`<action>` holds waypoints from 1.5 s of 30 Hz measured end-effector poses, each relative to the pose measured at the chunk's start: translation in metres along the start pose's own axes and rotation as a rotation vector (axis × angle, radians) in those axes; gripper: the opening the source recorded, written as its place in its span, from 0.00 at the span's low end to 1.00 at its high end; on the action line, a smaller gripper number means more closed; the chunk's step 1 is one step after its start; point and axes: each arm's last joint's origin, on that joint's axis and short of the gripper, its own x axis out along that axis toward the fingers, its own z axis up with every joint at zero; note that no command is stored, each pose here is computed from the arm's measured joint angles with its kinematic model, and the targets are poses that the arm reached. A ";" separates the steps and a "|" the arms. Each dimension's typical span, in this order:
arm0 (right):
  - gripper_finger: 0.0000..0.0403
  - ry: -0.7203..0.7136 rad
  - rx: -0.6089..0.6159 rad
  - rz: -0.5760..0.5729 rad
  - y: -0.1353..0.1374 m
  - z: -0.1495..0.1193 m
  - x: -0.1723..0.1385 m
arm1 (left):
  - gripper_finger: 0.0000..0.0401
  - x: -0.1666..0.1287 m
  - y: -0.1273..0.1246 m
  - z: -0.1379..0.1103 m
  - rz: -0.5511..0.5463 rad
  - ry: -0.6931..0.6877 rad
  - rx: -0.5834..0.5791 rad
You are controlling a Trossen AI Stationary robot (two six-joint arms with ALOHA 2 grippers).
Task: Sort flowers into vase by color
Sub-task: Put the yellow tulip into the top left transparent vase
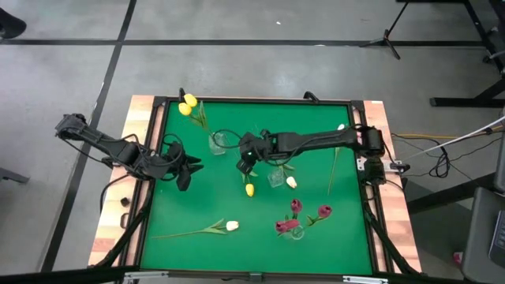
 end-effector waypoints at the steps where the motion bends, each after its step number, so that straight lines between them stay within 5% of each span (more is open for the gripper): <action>1: 0.42 -0.001 0.002 0.006 0.003 -0.001 0.003 | 0.34 0.000 0.000 0.000 0.001 0.001 0.001; 38: 0.42 0.084 -0.025 -0.019 0.023 -0.047 0.092 | 0.34 0.000 0.000 0.000 -0.004 -0.004 -0.008; 45: 0.26 0.107 -0.027 -0.017 0.024 -0.050 0.095 | 0.34 0.000 0.000 0.001 -0.004 -0.004 -0.008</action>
